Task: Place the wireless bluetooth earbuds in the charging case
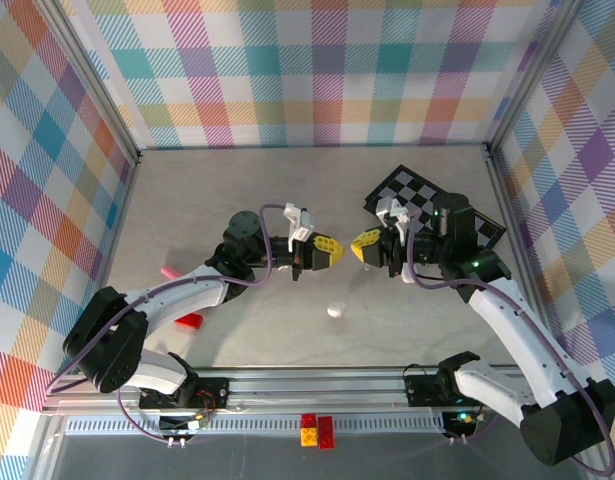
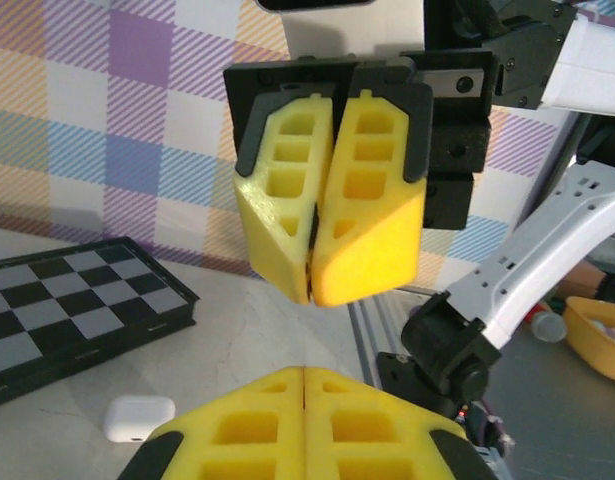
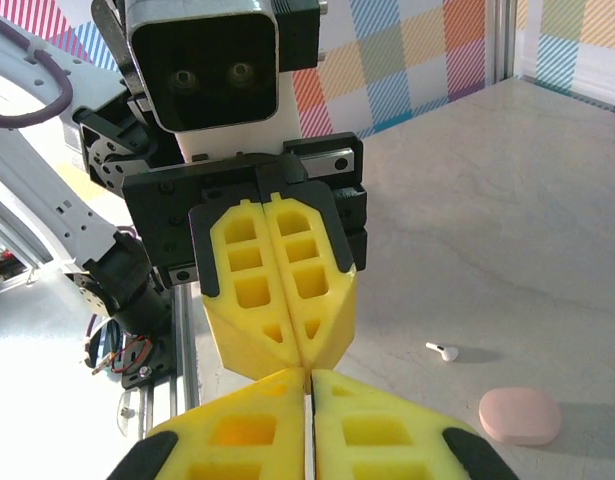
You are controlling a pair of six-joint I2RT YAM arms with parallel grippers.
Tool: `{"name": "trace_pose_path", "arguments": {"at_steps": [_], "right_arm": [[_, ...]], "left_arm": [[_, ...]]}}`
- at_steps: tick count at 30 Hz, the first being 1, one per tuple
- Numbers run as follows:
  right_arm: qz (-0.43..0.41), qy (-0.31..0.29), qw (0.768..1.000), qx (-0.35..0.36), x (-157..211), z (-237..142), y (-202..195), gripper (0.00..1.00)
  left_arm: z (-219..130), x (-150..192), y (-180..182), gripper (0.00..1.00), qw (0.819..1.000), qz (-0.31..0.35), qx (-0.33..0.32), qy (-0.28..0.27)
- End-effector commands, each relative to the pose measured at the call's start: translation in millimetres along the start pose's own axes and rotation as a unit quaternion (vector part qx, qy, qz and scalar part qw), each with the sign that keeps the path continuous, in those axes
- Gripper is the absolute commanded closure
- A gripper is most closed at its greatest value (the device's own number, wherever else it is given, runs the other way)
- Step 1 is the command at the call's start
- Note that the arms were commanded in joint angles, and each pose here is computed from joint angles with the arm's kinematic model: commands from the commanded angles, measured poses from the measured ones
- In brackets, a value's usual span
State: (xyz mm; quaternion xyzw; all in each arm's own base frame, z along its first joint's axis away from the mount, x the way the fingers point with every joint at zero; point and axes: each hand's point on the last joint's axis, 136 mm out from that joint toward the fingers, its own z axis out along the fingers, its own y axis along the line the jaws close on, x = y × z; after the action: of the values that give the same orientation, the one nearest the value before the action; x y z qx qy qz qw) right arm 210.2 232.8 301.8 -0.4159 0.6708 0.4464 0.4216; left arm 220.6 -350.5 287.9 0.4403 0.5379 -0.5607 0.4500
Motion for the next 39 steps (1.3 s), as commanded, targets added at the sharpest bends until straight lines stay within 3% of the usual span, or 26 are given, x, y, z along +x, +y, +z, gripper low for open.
{"name": "trace_pose_path", "arguments": {"at_steps": [1,2,4,7,12,16,23,32,35,39], "right_arm": [[0.025,0.0,1.0,0.013,4,3,-8,0.82],[0.046,0.002,0.998,0.038,6,3,-17,0.77],[0.102,0.001,0.988,0.114,13,3,-47,0.64],[0.181,0.005,0.967,0.178,34,2,-75,0.44],[0.325,0.056,0.916,0.227,89,2,-88,0.31],[0.401,0.114,0.875,0.245,133,7,-67,0.25],[0.402,0.262,0.832,0.279,207,5,-18,0.19],[0.277,0.407,0.824,0.28,253,28,31,0.16],[0.248,0.463,0.795,0.303,267,31,35,0.16],[0.198,0.498,0.79,0.297,276,46,44,0.16]], "left_arm": [[0,6,18,1.0,1.0,-0.01,-0.023,-0.003],[0,10,24,0.99,0.999,-0.017,-0.032,-0.003],[-6,13,36,0.64,0.998,-0.022,-0.056,-0.019],[-18,18,52,0.3,0.995,-0.025,-0.088,-0.033],[-35,31,73,0.13,0.988,-0.017,-0.149,-0.037],[-52,31,87,0.07,0.98,-0.013,-0.186,-0.063],[-87,29,104,0.04,0.964,-0.022,-0.243,-0.109],[-115,28,110,0.0,0.952,-0.015,-0.289,-0.104],[-124,24,111,0.0,0.947,-0.015,-0.304,-0.106],[-131,23,113,0.0,0.944,-0.018,-0.311,-0.108]]}}
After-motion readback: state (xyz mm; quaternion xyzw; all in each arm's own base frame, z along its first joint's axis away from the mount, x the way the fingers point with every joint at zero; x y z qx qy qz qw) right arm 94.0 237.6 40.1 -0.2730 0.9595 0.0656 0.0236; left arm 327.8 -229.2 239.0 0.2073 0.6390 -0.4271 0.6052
